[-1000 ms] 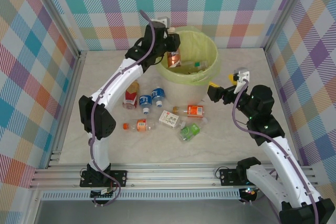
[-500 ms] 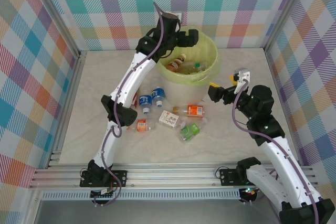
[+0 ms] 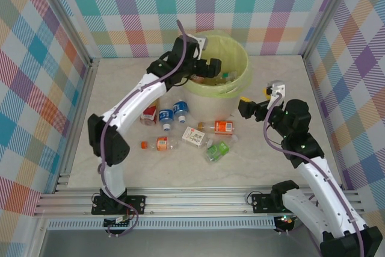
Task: Put the plastic bottles in the bin
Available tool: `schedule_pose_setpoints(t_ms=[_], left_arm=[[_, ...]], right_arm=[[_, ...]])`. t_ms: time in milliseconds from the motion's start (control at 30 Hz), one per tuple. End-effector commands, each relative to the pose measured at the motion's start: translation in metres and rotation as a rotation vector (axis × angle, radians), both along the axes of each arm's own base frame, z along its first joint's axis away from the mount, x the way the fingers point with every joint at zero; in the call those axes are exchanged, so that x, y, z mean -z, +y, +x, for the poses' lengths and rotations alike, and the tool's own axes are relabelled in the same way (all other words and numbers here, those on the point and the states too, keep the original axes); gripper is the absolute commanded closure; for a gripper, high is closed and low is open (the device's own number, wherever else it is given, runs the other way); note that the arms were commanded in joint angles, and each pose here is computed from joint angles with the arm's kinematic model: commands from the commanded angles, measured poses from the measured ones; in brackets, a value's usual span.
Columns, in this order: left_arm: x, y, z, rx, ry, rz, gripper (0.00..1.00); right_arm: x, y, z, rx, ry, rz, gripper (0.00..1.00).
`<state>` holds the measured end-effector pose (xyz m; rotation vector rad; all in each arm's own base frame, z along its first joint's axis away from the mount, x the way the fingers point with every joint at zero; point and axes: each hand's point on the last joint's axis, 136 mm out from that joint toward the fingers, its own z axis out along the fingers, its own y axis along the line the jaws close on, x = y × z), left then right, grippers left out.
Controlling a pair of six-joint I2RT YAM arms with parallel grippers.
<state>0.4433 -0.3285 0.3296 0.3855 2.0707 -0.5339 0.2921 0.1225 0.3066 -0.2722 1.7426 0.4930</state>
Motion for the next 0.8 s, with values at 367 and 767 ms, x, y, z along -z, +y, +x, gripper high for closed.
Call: schedule_pose_setpoints(t_ms=[367,767], left_arm=[[-0.102,0.042,-0.038,-0.119,-0.207,-0.269,0.0],[-0.04,0.147,-0.098,-0.48,-0.085,-0.363,0.0]], right_arm=[[0.002,0.002,0.024,0.039,-0.043,0.07,0.0],[0.027,-0.009,0.029,0.112,0.013,0.058,0.0]])
